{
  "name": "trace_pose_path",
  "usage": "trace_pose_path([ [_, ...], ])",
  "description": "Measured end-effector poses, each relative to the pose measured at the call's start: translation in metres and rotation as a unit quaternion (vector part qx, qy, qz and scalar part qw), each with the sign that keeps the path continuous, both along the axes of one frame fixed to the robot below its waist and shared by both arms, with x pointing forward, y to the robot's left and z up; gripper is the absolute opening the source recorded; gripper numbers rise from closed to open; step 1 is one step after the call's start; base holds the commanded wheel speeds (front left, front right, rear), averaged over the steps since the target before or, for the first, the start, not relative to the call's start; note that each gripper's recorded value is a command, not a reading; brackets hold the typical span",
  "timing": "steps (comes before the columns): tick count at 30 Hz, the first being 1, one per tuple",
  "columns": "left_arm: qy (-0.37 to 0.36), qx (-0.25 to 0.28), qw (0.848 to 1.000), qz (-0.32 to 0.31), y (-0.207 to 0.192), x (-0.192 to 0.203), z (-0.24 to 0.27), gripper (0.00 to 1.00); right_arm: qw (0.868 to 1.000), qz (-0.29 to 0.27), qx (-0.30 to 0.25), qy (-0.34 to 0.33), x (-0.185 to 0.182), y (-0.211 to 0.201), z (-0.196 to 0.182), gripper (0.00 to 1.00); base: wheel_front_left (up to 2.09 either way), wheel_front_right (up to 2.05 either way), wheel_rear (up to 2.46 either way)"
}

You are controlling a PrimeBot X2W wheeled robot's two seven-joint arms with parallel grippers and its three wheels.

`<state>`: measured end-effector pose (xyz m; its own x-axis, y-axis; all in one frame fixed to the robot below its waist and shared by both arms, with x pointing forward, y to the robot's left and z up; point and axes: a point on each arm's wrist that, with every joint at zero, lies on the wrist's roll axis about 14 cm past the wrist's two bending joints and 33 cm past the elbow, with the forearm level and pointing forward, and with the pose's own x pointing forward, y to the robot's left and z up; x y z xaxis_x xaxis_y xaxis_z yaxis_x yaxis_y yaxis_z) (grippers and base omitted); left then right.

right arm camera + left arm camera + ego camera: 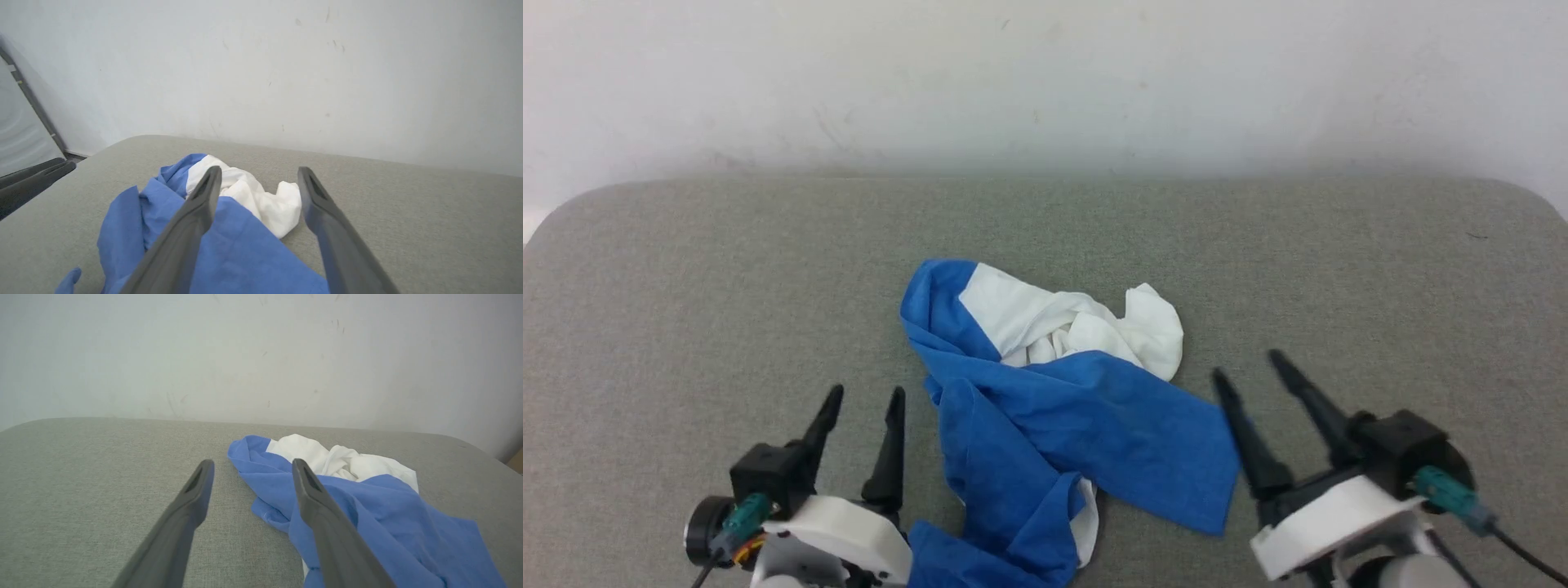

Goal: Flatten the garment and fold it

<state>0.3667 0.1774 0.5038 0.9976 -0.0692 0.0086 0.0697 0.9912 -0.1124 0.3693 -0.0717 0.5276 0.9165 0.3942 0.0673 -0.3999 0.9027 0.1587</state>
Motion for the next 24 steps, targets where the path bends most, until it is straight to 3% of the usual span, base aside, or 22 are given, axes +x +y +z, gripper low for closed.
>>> trace_pose_path([
  [7, 0.114, -0.025, 0.989, -0.088, -0.047, -0.016, -0.038, 1.00, 0.995, -0.099, -0.021, 0.000, 0.000, -0.061, -0.002, 1.00, 0.00, 0.00, 0.00],
  [11, 0.191, -0.022, 0.972, -0.135, -0.066, -0.026, -0.061, 1.00, 0.994, -0.110, -0.019, 0.007, -0.002, -0.068, -0.005, 1.00, 0.00, 0.00, 0.00],
  [17, 0.237, -0.015, 0.954, -0.181, -0.082, -0.024, -0.068, 0.99, 0.993, -0.114, -0.008, 0.015, -0.004, -0.070, -0.008, 1.00, 0.00, 0.00, 0.00],
  [18, 0.237, -0.014, 0.954, -0.184, -0.083, -0.022, -0.068, 0.22, 0.993, -0.116, -0.007, 0.017, -0.004, -0.071, -0.009, 1.00, 0.00, 0.00, 0.00],
  [19, 0.240, -0.015, 0.952, -0.188, -0.085, -0.022, -0.067, 0.00, 0.993, -0.117, -0.006, 0.020, -0.005, -0.072, -0.011, 1.00, 0.00, 0.00, 0.00],
  [24, 0.224, -0.017, 0.958, -0.179, -0.077, -0.013, -0.056, 0.00, 0.992, -0.125, -0.005, 0.029, -0.006, -0.077, -0.017, 1.00, 0.00, 0.00, 0.00],
])
